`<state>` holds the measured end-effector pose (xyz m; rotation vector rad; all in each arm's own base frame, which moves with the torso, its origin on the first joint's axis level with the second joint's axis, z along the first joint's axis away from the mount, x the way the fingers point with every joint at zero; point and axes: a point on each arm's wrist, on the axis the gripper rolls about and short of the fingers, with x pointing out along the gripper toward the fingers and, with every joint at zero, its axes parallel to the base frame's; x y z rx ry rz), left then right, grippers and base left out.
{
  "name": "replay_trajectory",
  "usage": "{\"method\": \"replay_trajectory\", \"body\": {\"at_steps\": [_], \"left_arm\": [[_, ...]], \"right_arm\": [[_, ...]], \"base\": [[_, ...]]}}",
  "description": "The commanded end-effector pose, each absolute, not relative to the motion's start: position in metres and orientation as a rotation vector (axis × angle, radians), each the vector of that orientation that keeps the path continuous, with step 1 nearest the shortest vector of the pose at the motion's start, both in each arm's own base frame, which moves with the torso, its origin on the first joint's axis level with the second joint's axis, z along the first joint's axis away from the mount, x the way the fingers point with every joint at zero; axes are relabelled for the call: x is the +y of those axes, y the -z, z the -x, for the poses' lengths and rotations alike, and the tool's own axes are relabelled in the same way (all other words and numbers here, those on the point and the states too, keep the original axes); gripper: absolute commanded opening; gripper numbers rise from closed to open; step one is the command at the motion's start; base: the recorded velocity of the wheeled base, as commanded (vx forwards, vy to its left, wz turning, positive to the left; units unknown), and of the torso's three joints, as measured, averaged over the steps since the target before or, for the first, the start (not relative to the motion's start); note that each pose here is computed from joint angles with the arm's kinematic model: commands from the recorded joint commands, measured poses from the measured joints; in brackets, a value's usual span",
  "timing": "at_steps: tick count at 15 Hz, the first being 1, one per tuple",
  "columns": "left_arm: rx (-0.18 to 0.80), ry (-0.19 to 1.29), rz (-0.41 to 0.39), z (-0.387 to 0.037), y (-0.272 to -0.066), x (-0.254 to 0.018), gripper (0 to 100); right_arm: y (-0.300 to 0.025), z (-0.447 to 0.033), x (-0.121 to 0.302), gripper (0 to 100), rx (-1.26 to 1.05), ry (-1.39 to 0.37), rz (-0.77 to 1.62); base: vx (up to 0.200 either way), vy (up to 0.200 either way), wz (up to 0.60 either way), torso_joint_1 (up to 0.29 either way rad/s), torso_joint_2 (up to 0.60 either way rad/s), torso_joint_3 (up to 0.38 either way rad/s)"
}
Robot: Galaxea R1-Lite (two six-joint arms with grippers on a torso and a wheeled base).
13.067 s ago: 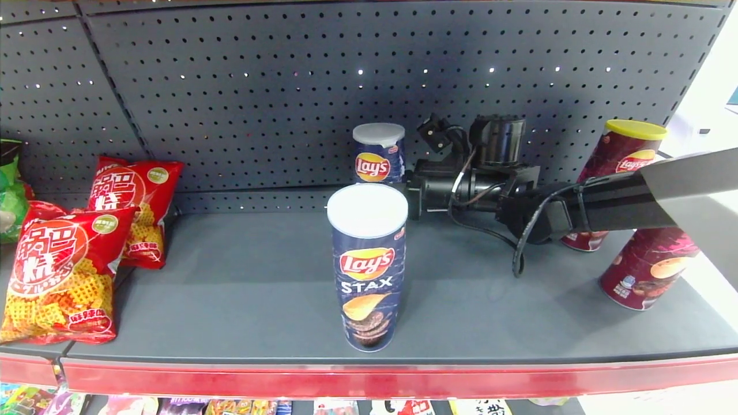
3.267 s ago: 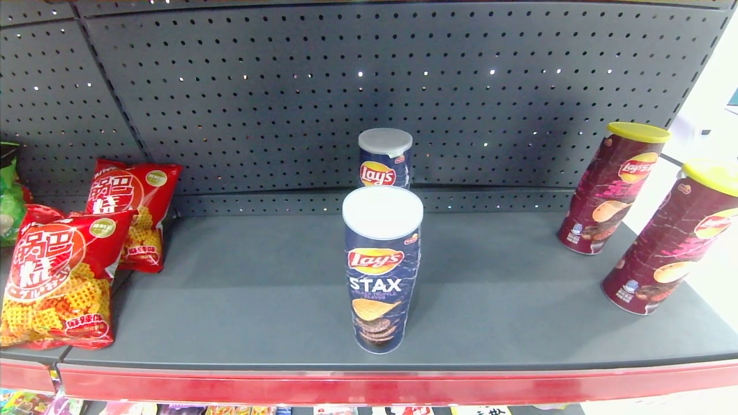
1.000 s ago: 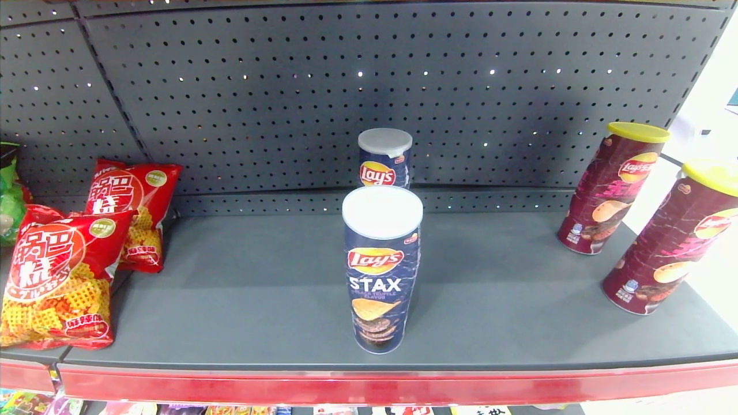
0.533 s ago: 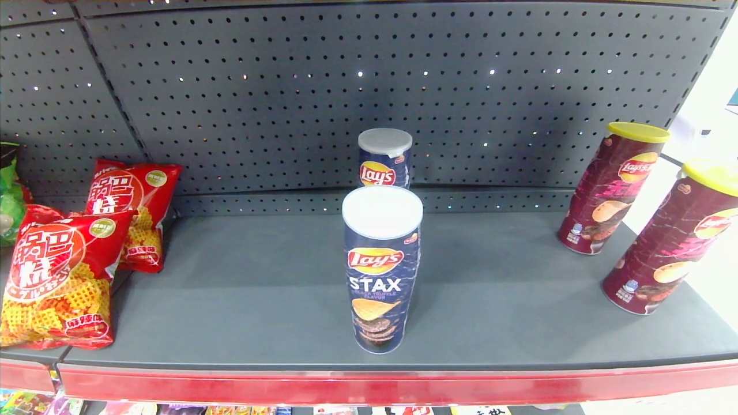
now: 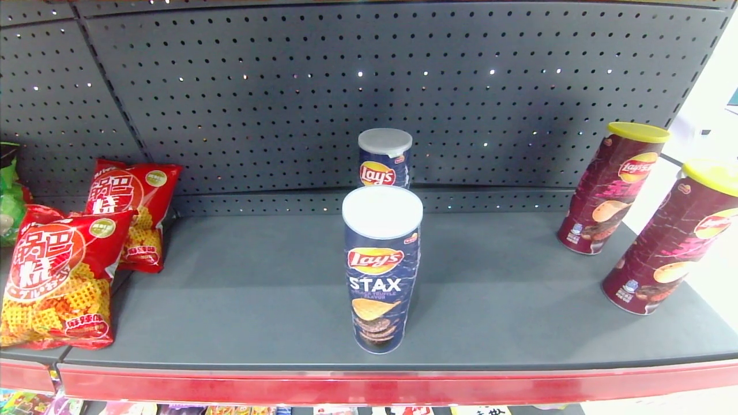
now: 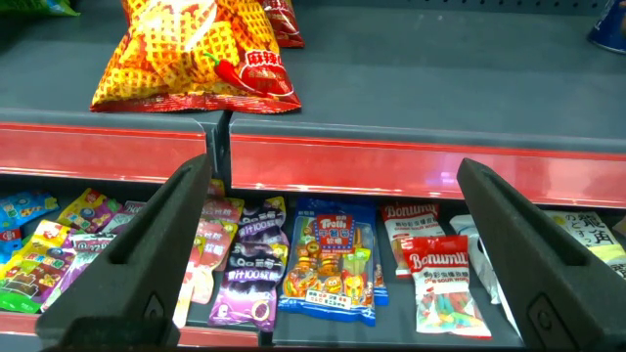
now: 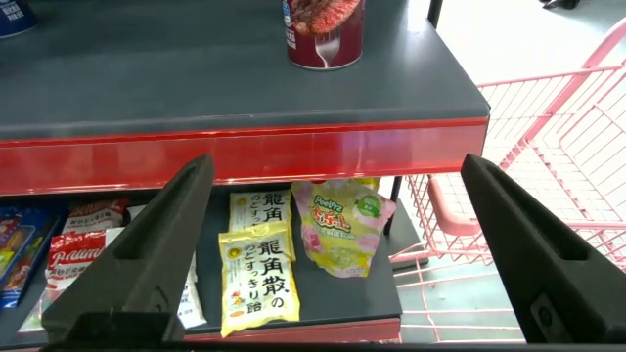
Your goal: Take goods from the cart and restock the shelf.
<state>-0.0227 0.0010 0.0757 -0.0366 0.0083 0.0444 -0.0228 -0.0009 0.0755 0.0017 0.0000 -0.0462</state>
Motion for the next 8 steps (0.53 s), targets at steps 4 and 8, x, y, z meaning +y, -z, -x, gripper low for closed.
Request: {"method": "replay_trajectory", "body": {"at_steps": [4, 8], "left_arm": [[0.01, -0.045, 0.037, 0.0226, -0.0757, 0.001, 100], [0.01, -0.045, 0.037, 0.0226, -0.0757, 0.001, 100]], "right_arm": [[-0.0755, 0.0227, -0.0009, 100, 0.001, 0.046, -0.002], [-0.0755, 0.0228, -0.0009, 100, 0.0, 0.046, 0.0]], "base": [[0.0, 0.0, 0.0, 0.0, 0.0, 0.0], [0.0, 0.0, 0.0, 0.0, 0.0, 0.0]]}}
